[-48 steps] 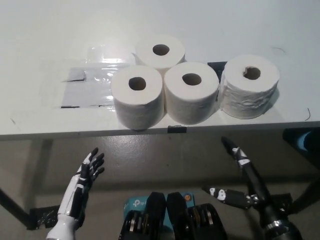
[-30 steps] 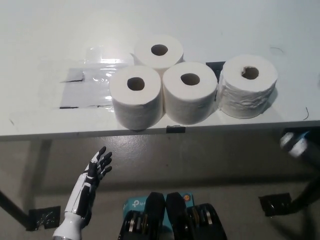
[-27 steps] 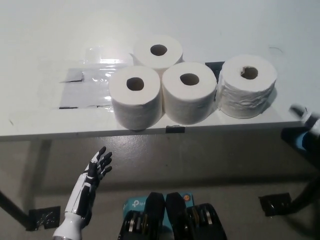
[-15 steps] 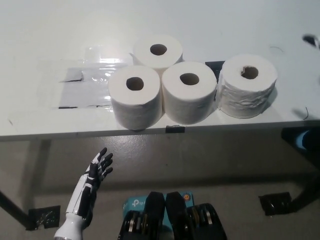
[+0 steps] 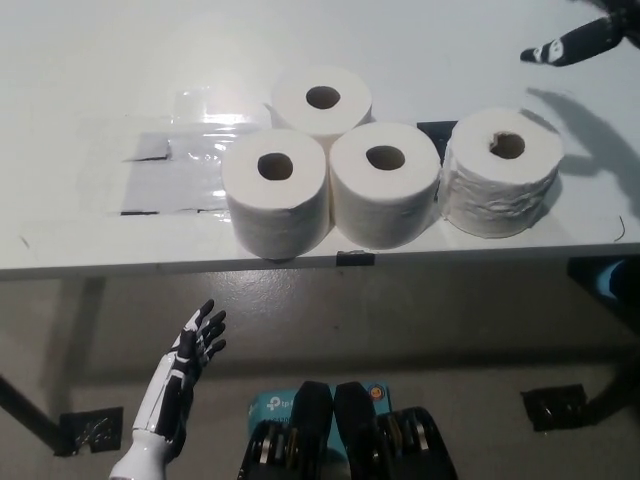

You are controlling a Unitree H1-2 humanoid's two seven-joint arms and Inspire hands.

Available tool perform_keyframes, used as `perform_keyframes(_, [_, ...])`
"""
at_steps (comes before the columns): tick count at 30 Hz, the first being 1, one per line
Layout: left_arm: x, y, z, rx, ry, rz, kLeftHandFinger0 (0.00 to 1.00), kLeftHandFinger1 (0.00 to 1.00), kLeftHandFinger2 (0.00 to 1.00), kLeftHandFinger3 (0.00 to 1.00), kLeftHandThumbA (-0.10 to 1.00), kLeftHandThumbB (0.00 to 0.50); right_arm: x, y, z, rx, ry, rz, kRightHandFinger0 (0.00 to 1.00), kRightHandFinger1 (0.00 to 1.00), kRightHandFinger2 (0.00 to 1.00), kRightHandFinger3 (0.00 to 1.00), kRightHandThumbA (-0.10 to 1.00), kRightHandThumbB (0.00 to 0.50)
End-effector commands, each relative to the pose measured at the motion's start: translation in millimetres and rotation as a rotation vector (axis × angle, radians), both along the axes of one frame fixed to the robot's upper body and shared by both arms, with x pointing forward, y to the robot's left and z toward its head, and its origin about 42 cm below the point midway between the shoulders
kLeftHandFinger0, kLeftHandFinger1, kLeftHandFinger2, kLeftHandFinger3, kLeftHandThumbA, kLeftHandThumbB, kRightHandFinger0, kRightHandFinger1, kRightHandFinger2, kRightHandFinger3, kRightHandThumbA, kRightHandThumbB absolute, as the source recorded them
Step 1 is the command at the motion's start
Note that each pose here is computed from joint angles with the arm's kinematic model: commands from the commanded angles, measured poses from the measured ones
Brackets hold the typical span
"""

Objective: A few rolls of toilet paper are kept infront of the robot and the robot uses its right hand to lift one of the rolls and and places it on top of the other rolls to stack it.

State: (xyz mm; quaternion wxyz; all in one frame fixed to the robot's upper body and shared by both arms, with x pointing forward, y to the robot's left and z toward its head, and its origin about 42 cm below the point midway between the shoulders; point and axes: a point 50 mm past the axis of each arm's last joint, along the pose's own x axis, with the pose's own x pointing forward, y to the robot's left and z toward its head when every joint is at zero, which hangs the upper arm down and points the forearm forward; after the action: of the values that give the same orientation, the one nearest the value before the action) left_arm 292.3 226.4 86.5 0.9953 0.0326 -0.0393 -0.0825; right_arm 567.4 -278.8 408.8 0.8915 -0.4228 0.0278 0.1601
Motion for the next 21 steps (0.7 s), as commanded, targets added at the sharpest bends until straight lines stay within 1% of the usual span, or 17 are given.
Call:
perform_keyframes(1, [0,4,13,-0.003,-0.068,-0.011,1.00,1.00,1.00,1.00,1.00,0.138,11,10,79,-0.176,0.133,0.043,1.00,1.00,1.00,1.00,0.77,0.304])
perform_keyframes(2, [0,4,13,-0.001,-0.068,-0.010,1.00,1.00,1.00,1.00,1.00,0.139,12,12,79,-0.178,0.143,0.041,1.00,1.00,1.00,1.00,0.76,0.314])
perform_keyframes(3, [1,4,14,0.001,-0.069,-0.010,1.00,1.00,1.00,1.00,1.00,0.141,13,14,79,-0.182,0.150,0.043,1.00,1.00,1.00,1.00,0.75,0.308])
perform_keyframes(5, [1,4,14,0.004,-0.069,-0.010,1.00,1.00,1.00,1.00,1.00,0.142,15,17,78,-0.191,0.172,0.039,1.00,1.00,1.00,1.00,0.74,0.321])
perform_keyframes(6, [0,4,14,0.004,-0.071,-0.011,1.00,1.00,1.00,1.00,1.00,0.133,17,20,76,-0.227,0.186,0.032,1.00,1.00,1.00,1.00,0.75,0.334])
perform_keyframes(8, [0,4,14,0.004,-0.072,-0.009,1.00,1.00,1.00,1.00,1.00,0.133,18,24,72,-0.263,0.210,0.053,1.00,1.00,1.00,1.00,0.76,0.318])
perform_keyframes(9, [0,4,14,0.001,-0.071,-0.011,1.00,1.00,1.00,1.00,1.00,0.132,18,24,71,-0.267,0.215,0.069,1.00,1.00,1.00,1.00,0.76,0.299])
perform_keyframes(10, [0,5,14,0.001,-0.071,-0.013,1.00,1.00,1.00,1.00,1.00,0.133,19,25,69,-0.271,0.227,0.071,1.00,1.00,1.00,1.00,0.76,0.300])
perform_keyframes(11, [-1,5,13,-0.002,-0.071,-0.013,1.00,1.00,1.00,1.00,1.00,0.136,19,25,67,-0.277,0.231,0.064,1.00,1.00,1.00,1.00,0.77,0.319])
perform_keyframes(12, [-1,5,13,-0.003,-0.071,-0.013,1.00,1.00,1.00,1.00,1.00,0.138,19,25,66,-0.279,0.232,0.061,1.00,1.00,1.00,1.00,0.77,0.325])
perform_keyframes(13, [-1,5,13,-0.004,-0.070,-0.010,1.00,1.00,1.00,1.00,1.00,0.142,19,26,65,-0.308,0.226,0.077,1.00,1.00,1.00,1.00,0.81,0.317])
perform_keyframes(15, [0,5,13,-0.004,-0.070,-0.011,1.00,1.00,1.00,1.00,1.00,0.145,19,27,64,-0.326,0.223,0.089,1.00,1.00,1.00,1.00,0.83,0.308])
perform_keyframes(17, [1,6,14,0.009,-0.074,-0.011,1.00,1.00,1.00,1.00,1.00,0.133,19,28,63,-0.332,0.230,0.116,1.00,1.00,1.00,1.00,0.84,0.305])
perform_keyframes(19, [1,5,14,0.008,-0.066,-0.011,1.00,1.00,1.00,1.00,1.00,0.139,18,29,61,-0.337,0.229,0.141,1.00,1.00,1.00,1.00,0.84,0.327])
perform_keyframes(21, [0,6,14,0.007,-0.070,-0.007,1.00,1.00,1.00,1.00,1.00,0.136,20,31,54,-0.309,0.252,0.144,1.00,1.00,1.00,1.00,0.81,0.327])
